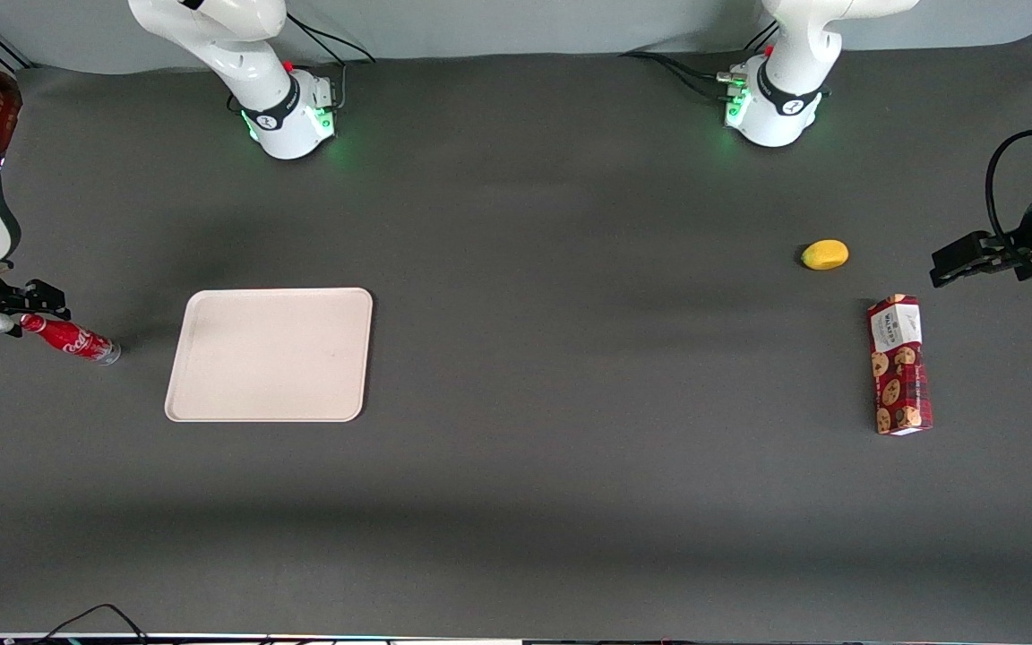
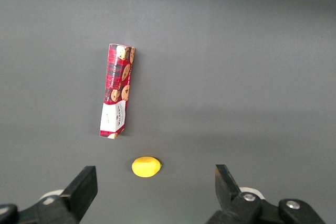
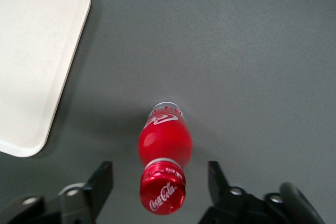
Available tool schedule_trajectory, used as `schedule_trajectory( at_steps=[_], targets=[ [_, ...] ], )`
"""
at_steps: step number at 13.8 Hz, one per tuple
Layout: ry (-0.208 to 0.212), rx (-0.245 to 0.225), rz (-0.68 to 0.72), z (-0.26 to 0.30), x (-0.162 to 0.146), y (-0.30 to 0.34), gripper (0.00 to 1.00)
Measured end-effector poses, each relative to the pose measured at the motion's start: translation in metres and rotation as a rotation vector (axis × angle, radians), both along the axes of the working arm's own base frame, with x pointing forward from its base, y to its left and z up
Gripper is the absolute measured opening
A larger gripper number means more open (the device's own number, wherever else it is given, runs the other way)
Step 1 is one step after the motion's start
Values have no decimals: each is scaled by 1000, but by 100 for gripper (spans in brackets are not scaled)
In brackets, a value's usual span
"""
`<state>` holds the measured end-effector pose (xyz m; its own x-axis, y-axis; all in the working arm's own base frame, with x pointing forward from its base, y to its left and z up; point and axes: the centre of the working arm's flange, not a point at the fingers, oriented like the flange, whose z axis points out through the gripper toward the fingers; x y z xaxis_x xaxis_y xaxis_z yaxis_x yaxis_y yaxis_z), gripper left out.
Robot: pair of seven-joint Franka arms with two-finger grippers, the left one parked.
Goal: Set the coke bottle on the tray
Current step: 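Close the right gripper around the bottle's cap end, then carry the held bottle over the white tray's edge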
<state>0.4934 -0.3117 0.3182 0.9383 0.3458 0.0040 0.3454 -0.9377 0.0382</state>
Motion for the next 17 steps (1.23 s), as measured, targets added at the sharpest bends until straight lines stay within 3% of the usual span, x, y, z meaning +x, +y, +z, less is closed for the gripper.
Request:
schedule_trajectory(
  at_steps=[3,4,11,17],
  targets=[
    [-1,0,1,0,0,0,40],
    [-4,0,1,1,1,0,33],
    [-31,-7,21,33,20,0,33],
    [8,38,89,167,58,35,33]
  ],
)
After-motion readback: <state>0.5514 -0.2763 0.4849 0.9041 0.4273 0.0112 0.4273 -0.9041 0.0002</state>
